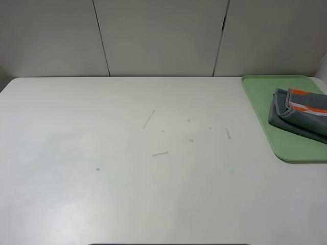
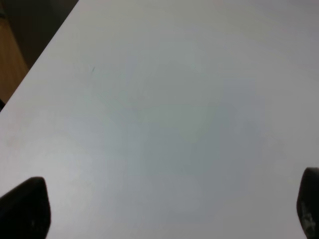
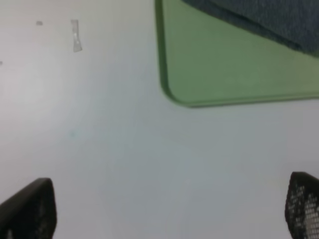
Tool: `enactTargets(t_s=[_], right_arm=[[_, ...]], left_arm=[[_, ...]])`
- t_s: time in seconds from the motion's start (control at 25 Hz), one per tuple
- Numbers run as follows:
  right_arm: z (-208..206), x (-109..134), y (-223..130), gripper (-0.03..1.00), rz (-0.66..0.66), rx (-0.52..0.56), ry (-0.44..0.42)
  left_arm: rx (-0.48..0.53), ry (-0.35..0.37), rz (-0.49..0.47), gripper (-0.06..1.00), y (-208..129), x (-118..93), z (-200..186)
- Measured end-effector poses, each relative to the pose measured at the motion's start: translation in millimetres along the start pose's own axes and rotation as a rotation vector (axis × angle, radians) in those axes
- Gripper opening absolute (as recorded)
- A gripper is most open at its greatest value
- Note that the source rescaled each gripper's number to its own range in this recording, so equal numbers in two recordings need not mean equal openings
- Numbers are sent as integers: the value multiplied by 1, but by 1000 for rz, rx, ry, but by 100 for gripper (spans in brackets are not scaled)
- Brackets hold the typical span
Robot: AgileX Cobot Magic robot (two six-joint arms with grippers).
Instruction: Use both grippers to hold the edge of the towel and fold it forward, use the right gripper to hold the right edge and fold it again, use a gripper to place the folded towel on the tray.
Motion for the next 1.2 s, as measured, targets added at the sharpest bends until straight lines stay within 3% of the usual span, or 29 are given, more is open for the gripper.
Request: enactTargets(t_s=[0.44,0.64,0.84,1.2], right_arm=[[-26,13,-94,100,63,-202,17],[-29,14,-129,100,63,-341,6],[-23,12,-151,100,32,-464,-2],[-8,-1,-159,100,16,-497,30]], left_arm=[[0,0,0,100,0,0,0],[0,0,0,100,0,0,0],[0,0,0,100,0,0,0],[0,0,0,100,0,0,0]])
Point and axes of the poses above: a point on each arm's last joint axis where the gripper is mounted, z pointing out along that axis toward the gripper, x along the wrist's bending axis when the last joint is at zero, y = z × x, the point moved 1 cm from there along z, pointing out along that axis toward the gripper, and after that the axes turned 10 degrees about z, right-handed, at the moved point
